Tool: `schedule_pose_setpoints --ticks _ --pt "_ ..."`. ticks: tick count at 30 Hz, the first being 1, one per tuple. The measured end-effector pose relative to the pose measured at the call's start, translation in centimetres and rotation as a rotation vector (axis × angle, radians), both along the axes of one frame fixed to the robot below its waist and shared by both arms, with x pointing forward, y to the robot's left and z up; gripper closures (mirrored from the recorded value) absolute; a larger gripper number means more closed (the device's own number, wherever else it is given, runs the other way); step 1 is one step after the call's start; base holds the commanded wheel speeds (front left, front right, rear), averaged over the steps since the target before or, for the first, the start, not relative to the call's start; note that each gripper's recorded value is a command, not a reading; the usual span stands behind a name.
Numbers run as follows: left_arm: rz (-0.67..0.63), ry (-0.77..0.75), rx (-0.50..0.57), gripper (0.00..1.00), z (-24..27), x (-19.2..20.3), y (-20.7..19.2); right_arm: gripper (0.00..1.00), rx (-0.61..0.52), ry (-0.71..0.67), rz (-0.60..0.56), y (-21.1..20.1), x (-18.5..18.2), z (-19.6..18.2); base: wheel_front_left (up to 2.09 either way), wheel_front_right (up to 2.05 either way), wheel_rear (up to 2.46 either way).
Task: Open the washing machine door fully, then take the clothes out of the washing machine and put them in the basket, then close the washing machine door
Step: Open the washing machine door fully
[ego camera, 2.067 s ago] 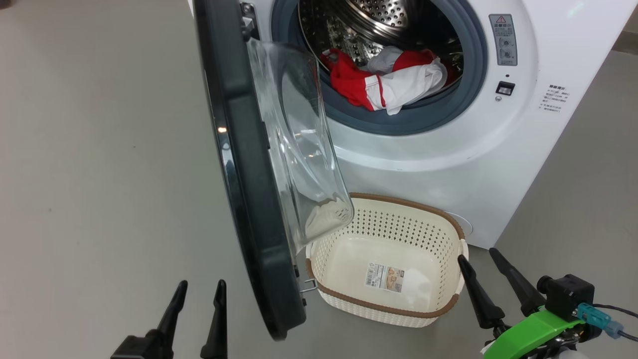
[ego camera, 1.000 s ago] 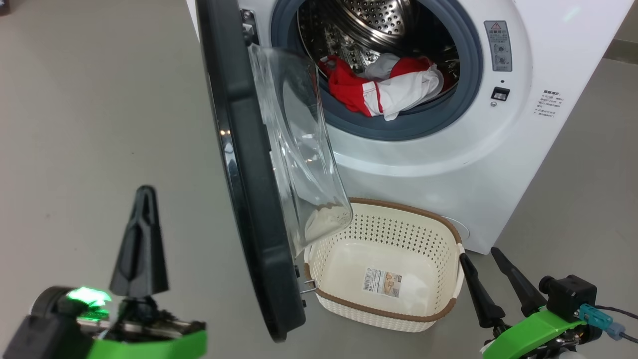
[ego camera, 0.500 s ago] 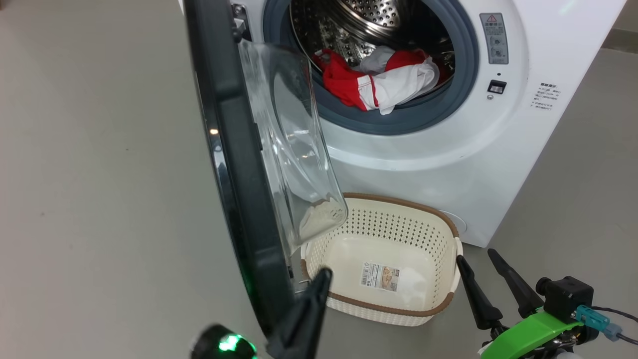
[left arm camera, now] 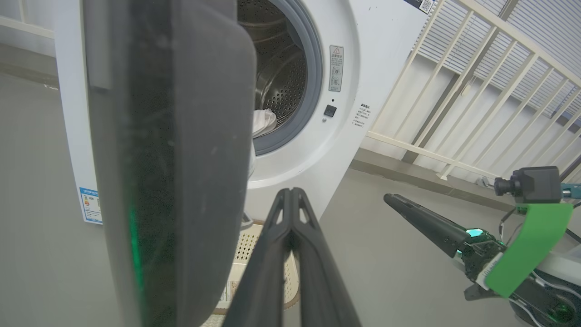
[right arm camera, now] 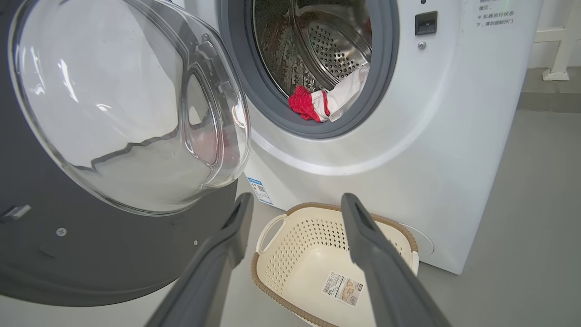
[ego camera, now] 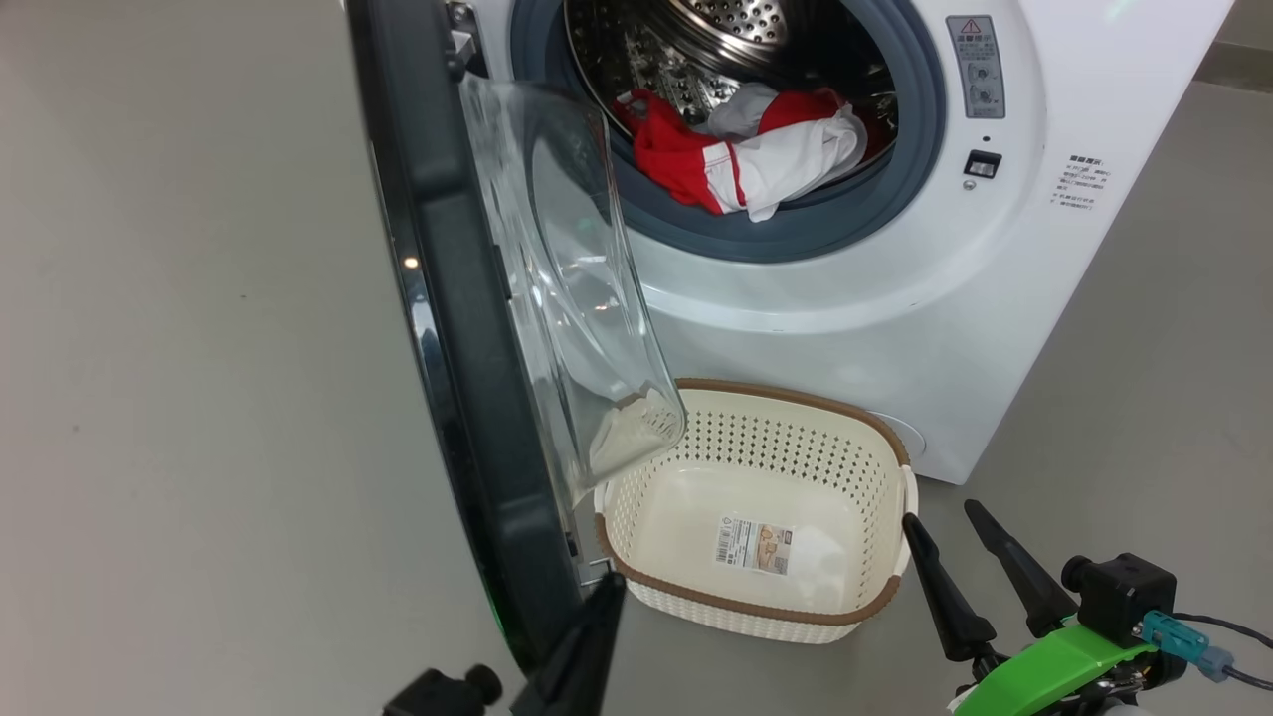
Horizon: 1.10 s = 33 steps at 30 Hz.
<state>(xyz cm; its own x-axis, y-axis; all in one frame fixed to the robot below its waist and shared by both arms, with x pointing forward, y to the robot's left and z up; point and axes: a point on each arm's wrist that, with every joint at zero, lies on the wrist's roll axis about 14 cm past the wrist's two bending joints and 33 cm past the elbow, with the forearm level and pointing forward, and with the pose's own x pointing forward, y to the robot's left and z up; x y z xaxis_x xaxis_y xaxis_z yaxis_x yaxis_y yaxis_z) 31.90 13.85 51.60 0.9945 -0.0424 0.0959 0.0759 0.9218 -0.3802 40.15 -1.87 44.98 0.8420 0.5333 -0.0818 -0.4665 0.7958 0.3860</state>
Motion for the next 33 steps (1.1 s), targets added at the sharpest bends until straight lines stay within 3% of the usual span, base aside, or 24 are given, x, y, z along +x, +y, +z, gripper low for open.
schedule_pose_setpoints --ticks 10,33 --pt "0.118 0.004 0.001 1.00 0.0 0.0 3.5 0.00 0.002 -0.006 0.018 0.7 0.0 0.2 0.00 0.00 0.00" --pt "0.526 0.042 0.098 1.00 -0.5 -3.5 16.7 0.00 0.005 0.011 0.052 1.8 -0.5 -0.3 0.00 0.00 0.00"
